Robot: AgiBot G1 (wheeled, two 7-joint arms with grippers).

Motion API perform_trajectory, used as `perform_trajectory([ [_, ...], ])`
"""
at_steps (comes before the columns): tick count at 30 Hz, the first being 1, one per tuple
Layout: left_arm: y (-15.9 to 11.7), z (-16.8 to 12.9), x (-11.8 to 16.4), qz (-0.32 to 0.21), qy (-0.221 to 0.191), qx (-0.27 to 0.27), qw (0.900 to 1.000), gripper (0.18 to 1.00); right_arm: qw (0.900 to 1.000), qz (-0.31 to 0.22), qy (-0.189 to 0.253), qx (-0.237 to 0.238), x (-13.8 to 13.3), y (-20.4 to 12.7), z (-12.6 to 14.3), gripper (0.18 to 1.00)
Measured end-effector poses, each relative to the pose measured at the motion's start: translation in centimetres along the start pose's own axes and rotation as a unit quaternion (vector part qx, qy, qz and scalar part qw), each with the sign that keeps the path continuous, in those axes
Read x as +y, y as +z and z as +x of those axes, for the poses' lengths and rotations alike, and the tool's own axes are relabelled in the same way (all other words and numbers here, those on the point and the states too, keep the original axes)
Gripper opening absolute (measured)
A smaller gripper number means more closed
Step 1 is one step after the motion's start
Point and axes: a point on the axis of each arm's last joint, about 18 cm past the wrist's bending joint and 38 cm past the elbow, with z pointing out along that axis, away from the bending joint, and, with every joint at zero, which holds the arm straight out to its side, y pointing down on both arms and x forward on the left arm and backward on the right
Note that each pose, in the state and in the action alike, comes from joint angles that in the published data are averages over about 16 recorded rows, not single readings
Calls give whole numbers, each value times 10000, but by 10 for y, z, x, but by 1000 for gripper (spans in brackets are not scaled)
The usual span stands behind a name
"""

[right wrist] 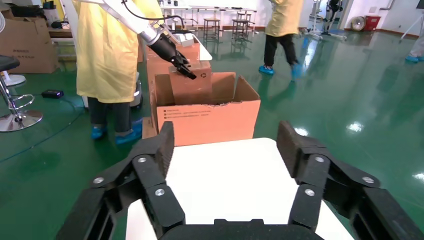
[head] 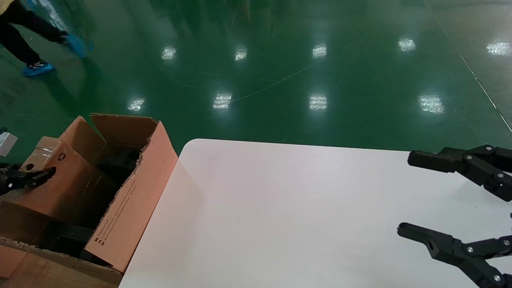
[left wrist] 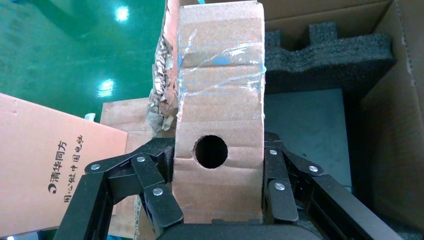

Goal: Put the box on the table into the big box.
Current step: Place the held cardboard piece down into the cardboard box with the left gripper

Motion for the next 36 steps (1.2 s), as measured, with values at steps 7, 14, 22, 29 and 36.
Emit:
perform_trajectory([
  [7, 9, 4, 17, -97, 3, -23, 10000, 349, 10000, 0, 0, 0, 0, 0, 0, 810],
  [14, 18, 7, 32, -179, 12, -17, 9998, 349, 10000, 0, 0, 0, 0, 0, 0, 913],
  [22, 25, 10, 40, -230, 21, 20, 9997, 349, 10000, 0, 0, 0, 0, 0, 0, 977],
  [29, 32, 12, 44, -237, 34, 39, 9997, 348, 10000, 0, 0, 0, 0, 0, 0, 998],
  [36, 39, 12, 46, -249, 41, 25, 9997, 348, 10000, 0, 0, 0, 0, 0, 0, 1001],
])
